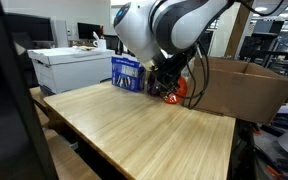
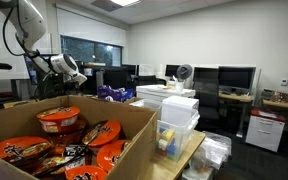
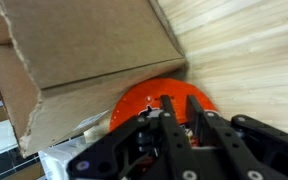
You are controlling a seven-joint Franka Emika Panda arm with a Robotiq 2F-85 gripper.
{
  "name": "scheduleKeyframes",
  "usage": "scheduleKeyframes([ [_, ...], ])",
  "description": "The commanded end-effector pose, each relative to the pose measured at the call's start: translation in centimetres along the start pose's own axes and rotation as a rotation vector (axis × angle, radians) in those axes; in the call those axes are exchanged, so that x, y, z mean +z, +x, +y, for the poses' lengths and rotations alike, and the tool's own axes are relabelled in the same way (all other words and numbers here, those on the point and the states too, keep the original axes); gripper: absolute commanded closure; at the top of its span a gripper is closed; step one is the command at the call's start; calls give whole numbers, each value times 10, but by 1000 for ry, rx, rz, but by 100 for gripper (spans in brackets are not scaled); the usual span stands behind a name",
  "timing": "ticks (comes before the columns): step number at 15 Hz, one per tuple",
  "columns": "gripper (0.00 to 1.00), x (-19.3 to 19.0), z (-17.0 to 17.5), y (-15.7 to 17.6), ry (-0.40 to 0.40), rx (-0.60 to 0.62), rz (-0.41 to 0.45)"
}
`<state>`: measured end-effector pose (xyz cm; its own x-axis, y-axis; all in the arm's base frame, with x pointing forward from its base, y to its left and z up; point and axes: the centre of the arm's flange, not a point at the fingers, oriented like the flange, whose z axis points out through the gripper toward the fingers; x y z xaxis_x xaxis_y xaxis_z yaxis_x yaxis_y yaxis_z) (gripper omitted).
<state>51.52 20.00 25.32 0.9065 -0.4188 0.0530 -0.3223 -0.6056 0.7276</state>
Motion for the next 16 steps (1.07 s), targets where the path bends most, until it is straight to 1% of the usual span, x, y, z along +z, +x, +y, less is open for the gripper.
scheduleKeyframes([
  [1, 98, -22, 46, -7, -15, -74, 94],
  [2, 98, -31, 62, -4, -15, -117, 135],
  [3, 98, -33, 68, -3, -3, -138, 160],
  [4, 98, -36, 85, 1, 43, -187, 210],
  [7, 98, -36, 100, 7, 104, -254, 262],
  [10, 98, -32, 117, 16, 197, -323, 298],
  [12, 98, -31, 123, 23, 259, -371, 303],
  [16, 97, -27, 130, 36, 373, -455, 279],
])
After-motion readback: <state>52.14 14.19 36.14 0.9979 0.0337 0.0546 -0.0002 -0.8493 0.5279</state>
